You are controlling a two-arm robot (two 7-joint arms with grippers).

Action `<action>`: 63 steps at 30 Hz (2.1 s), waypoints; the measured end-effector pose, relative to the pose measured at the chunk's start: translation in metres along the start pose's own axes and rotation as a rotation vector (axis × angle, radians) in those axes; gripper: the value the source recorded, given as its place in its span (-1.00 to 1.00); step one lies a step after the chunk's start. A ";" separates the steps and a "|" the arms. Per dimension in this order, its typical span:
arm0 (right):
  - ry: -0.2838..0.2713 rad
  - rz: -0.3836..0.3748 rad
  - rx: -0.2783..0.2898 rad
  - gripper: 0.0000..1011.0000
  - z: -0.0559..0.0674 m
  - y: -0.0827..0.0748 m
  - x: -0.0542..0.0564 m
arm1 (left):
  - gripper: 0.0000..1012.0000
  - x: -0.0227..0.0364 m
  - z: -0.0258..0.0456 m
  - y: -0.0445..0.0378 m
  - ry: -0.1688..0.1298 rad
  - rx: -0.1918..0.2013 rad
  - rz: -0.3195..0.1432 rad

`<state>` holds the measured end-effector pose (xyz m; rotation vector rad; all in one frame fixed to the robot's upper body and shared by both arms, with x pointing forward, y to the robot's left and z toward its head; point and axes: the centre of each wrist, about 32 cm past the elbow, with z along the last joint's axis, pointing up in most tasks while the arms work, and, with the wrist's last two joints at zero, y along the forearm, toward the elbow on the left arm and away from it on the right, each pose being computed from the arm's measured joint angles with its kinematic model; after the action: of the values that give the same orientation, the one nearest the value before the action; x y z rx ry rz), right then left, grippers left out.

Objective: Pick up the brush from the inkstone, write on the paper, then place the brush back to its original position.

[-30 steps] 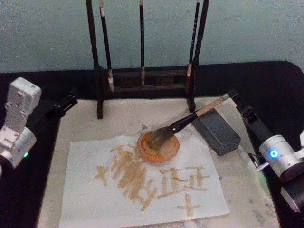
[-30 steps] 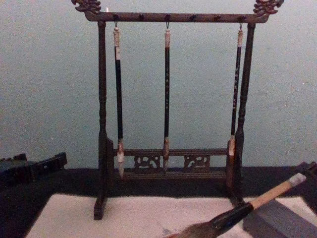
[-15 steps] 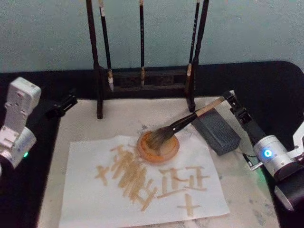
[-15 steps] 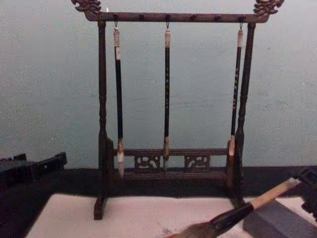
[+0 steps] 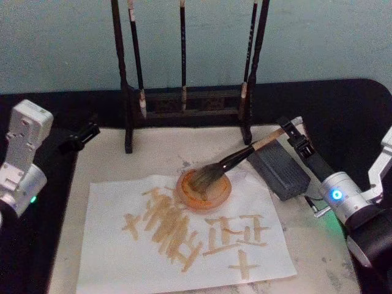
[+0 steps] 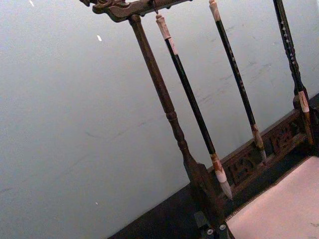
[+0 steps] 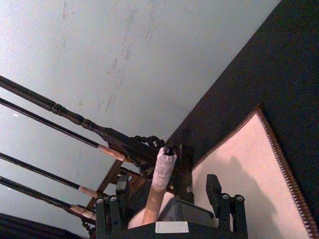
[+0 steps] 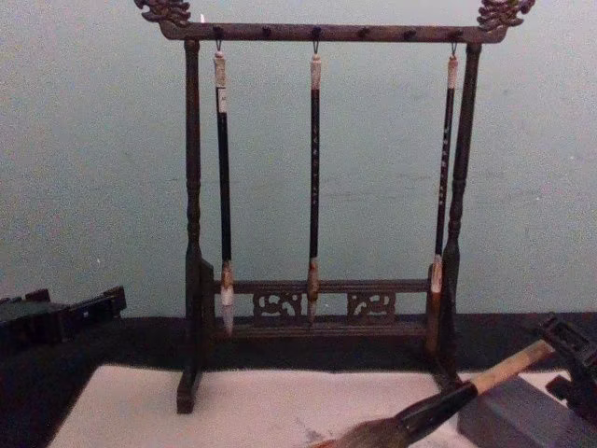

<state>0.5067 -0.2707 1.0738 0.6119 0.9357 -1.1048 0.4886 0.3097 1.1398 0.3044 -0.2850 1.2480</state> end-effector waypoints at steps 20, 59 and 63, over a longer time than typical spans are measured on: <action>-0.009 0.014 -0.023 0.98 -0.001 0.007 -0.003 | 0.98 0.0000 0.0000 0.0000 0.000 0.000 0.000; -0.009 0.013 -0.018 -0.59 0.000 0.006 -0.003 | 0.98 0.0000 0.0000 0.0000 0.000 0.000 0.000; -0.009 0.013 -0.018 -0.60 0.000 0.006 -0.003 | 0.98 0.0000 0.0000 0.0000 0.000 0.000 0.000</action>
<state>0.5115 -0.2668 1.0763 0.5964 0.9317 -1.0859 0.4886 0.3097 1.1398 0.3045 -0.2850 1.2479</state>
